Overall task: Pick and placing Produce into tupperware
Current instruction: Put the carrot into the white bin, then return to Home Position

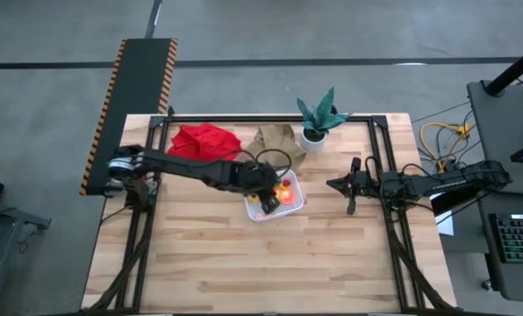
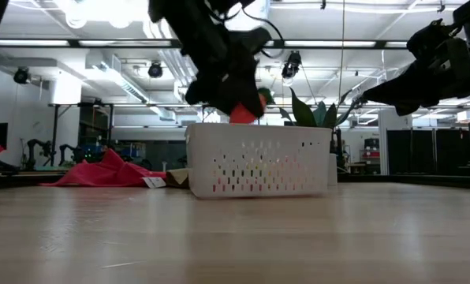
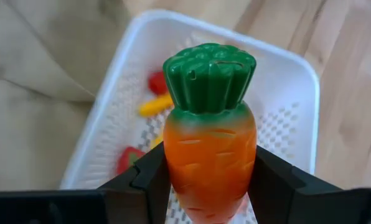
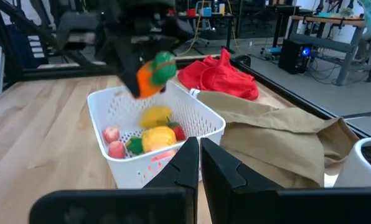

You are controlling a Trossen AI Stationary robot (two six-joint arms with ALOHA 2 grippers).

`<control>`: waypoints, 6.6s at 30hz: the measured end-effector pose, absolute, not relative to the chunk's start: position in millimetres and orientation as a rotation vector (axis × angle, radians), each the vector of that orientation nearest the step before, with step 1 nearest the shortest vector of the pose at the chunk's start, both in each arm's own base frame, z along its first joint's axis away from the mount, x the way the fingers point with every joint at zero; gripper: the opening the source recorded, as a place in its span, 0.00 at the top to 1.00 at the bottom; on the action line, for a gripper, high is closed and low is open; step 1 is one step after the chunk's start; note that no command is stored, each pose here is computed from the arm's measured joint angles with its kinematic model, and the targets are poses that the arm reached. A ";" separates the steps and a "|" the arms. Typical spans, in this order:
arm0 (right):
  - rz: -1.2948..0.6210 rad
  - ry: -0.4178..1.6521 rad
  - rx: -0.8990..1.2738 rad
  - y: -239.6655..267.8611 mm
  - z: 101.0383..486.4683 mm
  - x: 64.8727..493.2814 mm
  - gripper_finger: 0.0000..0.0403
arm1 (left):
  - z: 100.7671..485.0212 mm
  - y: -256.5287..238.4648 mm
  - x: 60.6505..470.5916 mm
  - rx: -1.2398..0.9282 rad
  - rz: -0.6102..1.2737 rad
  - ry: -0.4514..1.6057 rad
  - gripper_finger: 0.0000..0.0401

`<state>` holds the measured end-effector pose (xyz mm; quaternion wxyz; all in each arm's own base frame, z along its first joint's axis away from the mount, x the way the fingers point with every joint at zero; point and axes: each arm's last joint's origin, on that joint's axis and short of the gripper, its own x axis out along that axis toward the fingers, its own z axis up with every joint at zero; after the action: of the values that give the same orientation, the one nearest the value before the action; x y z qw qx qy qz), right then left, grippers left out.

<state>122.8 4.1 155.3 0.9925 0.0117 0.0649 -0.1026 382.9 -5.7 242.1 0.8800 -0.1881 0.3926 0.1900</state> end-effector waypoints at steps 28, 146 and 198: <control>-0.203 0.024 0.033 4.1 165.8 123.6 0.98 | 266.1 -10.9 423.0 0.086 -0.032 0.387 0.47; -0.136 0.007 -0.072 1.1 173.4 94.5 0.98 | 170.0 -3.3 96.7 0.066 0.152 0.042 1.00; -0.108 -0.002 -0.077 1.9 172.8 95.3 0.98 | 169.1 -8.9 97.7 0.036 -0.038 0.032 1.00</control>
<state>95.3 1.9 172.8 0.9978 -0.0387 -0.0012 -0.0541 97.7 -8.9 169.1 0.9995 0.0180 0.0159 -0.0188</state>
